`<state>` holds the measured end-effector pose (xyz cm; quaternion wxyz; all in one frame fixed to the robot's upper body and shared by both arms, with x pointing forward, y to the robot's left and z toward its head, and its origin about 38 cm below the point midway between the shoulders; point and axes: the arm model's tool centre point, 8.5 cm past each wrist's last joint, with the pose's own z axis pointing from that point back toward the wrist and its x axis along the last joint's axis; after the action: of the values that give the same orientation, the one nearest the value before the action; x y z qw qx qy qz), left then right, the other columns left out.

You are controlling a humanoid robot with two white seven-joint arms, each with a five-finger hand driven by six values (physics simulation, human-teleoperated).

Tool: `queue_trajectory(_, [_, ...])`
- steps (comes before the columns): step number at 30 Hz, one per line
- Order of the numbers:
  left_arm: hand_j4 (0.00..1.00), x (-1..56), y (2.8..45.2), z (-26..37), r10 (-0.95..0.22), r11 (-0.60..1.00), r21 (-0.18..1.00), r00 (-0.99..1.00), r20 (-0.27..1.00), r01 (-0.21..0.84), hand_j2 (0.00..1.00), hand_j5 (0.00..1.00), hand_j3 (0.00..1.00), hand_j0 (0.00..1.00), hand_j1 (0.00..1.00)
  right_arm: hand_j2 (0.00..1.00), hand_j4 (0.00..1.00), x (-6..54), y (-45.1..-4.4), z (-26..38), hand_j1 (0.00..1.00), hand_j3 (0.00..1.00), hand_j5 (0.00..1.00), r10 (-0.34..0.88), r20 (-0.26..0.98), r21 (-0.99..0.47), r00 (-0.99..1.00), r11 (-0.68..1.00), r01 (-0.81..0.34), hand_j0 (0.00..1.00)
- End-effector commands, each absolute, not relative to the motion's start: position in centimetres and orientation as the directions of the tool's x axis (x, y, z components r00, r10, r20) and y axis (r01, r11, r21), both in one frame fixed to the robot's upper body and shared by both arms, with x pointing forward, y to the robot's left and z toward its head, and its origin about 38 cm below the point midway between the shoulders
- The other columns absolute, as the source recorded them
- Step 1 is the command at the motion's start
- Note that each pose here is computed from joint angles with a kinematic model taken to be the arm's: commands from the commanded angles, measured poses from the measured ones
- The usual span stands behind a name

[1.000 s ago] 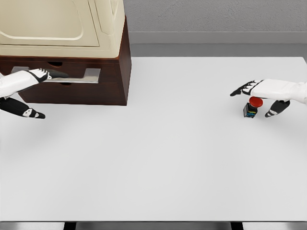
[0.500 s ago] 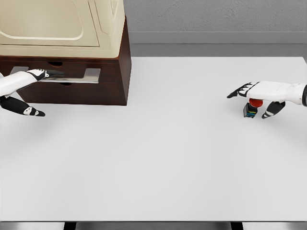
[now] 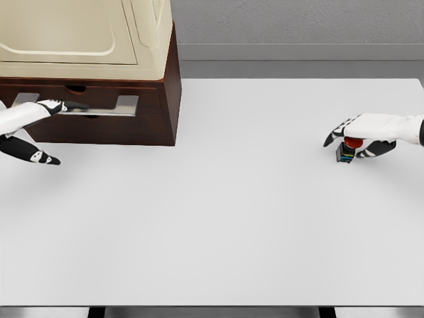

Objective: Open the cabinet drawer with left arm, and place a switch into the drawer with right arm

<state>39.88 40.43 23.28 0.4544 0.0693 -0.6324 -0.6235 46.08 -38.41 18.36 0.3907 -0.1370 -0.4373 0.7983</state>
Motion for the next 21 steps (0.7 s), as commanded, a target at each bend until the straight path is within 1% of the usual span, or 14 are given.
queue_trajectory(1, [1.0,39.7,40.6,23.4,-0.655,0.203,0.846,-0.574,0.491,0.492,1.0,1.0,1.0,1.0,1.0,0.59,0.59,46.1,-38.4,18.5,0.59,0.59,0.59,0.744,0.125,-0.807,-0.656,-0.308,-0.503,0.59])
queue_trajectory(4, [1.0,39.5,40.5,23.6,-0.65,0.196,0.843,-0.577,0.494,0.501,1.0,1.0,1.0,1.0,1.0,0.56,0.56,46.1,-38.3,18.4,0.56,0.56,0.56,0.744,0.127,-0.804,-0.657,-0.311,-0.507,0.56])
queue_trajectory(7, [1.0,39.1,40.5,24.0,-0.644,0.183,0.839,-0.583,0.496,0.512,1.0,1.0,1.0,1.0,1.0,0.55,0.55,46.0,-38.1,18.4,0.55,0.55,0.55,0.738,0.128,-0.804,-0.662,-0.314,-0.505,0.55])
queue_trajectory(14, [1.0,38.6,40.8,24.7,-0.647,0.164,0.837,-0.584,0.491,0.522,1.0,1.0,1.0,1.0,1.0,0.55,0.55,45.6,-37.0,19.8,0.55,0.55,0.55,0.708,0.127,-0.822,-0.695,-0.316,-0.473,0.55])
queue_trajectory(17, [1.0,38.2,40.9,24.9,-0.646,0.158,0.836,-0.585,0.49,0.526,1.0,1.0,1.0,1.0,1.0,0.55,0.55,45.6,-37.4,20.7,0.55,0.55,0.55,0.711,0.12,-0.835,-0.693,-0.306,-0.458,0.55])
queue_trajectory(21, [1.0,37.9,40.7,25.1,-0.642,0.151,0.835,-0.589,0.491,0.53,1.0,1.0,1.0,1.0,1.0,0.55,0.55,45.1,-35.7,21.8,0.55,0.55,0.55,0.671,0.125,-0.853,-0.731,-0.303,-0.424,0.55])
